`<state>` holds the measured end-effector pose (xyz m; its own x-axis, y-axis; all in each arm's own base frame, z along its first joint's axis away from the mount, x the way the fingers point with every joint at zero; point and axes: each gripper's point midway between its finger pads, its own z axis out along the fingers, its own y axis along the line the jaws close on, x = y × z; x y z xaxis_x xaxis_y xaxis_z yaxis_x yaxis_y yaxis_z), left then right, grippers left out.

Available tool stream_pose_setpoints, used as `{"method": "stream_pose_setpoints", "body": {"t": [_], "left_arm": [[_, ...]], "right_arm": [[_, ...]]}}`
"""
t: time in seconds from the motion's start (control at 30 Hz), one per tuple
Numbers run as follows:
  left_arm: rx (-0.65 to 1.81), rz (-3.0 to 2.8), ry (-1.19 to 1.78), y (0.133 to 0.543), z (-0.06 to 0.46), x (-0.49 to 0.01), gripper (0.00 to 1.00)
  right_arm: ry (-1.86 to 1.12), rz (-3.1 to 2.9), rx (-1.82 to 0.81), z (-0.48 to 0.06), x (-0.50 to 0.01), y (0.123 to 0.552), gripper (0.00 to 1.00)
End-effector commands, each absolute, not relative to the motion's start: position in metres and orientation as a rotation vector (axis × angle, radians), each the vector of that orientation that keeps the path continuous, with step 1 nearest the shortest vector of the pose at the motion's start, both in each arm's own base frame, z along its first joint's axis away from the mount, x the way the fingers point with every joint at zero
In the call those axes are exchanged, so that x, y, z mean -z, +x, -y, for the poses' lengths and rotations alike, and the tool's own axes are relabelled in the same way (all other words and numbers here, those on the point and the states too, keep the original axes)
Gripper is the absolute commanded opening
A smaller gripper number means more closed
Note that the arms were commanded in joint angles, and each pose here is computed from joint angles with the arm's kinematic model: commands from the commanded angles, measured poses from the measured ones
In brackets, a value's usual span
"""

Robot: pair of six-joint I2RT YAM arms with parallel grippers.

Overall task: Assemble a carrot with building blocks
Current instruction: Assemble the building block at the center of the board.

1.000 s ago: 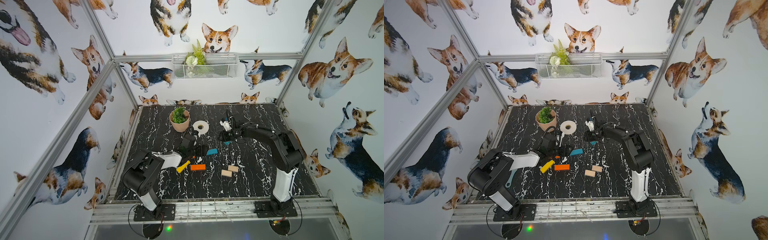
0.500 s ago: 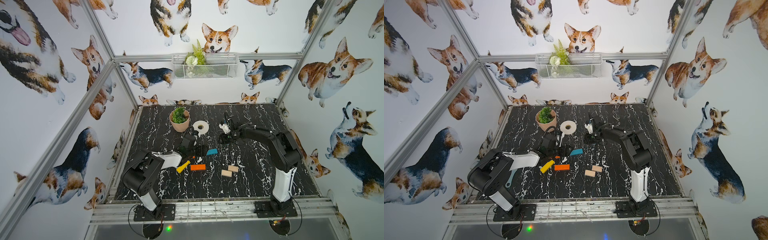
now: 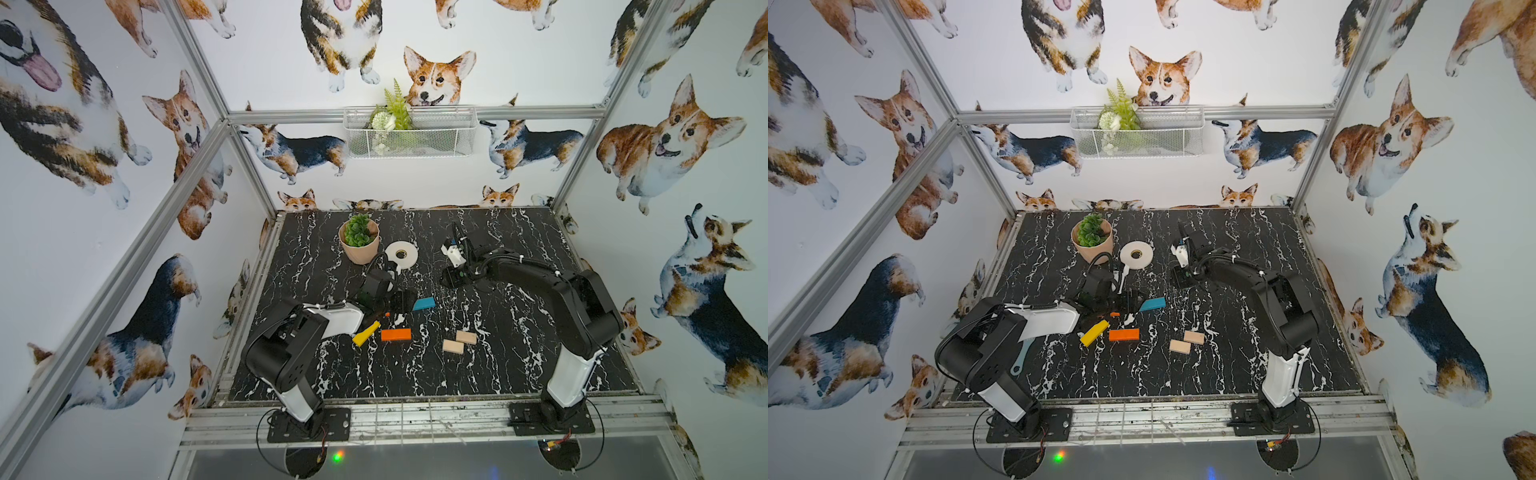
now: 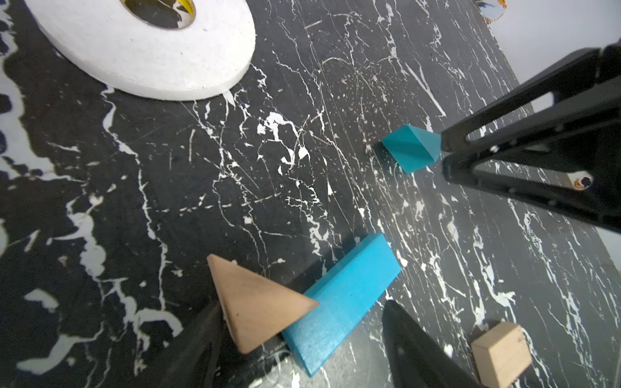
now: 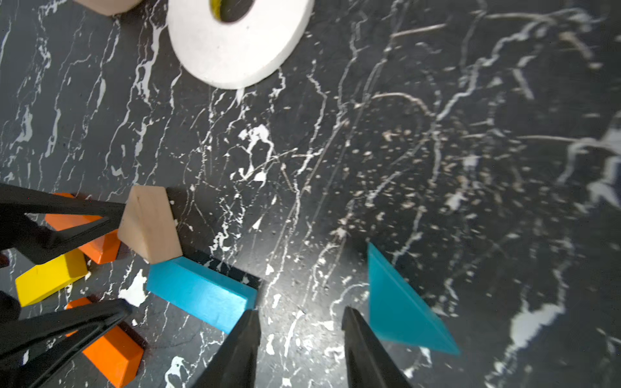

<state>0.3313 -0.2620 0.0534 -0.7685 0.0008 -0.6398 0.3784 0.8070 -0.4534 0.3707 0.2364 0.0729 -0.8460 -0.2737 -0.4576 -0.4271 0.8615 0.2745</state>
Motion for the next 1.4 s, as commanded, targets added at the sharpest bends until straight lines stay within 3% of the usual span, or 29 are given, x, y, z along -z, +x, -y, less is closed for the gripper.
{"method": "stream_pose_setpoints", "body": {"t": [0.0, 0.37, 0.9, 1.23, 1.37], "left_arm": [[0.770, -2.325, 0.283, 0.334, 0.264, -0.059, 0.78], [0.768, -2.297, 0.284, 0.336, 0.263, -0.071, 0.78], [0.767, -2.309, 0.287, 0.336, 0.264, -0.067, 0.78], [0.764, -2.311, 0.285, 0.336, 0.263, -0.066, 0.78], [0.758, -2.313, 0.286, 0.336, 0.263, -0.065, 0.78]], "right_arm": [[-0.426, -2.603, -0.524, -0.219, -0.076, 0.383, 0.46], [-0.445, -2.667, -0.607, -0.237, -0.056, 0.397, 0.44], [-0.576, -2.736, -0.554, -0.256, -0.041, 0.377, 0.43], [-0.588, -2.620, -0.629, -0.263, -0.077, 0.369, 0.46], [-0.505, -2.601, -0.595, -0.236, -0.088, 0.373, 0.48]]}}
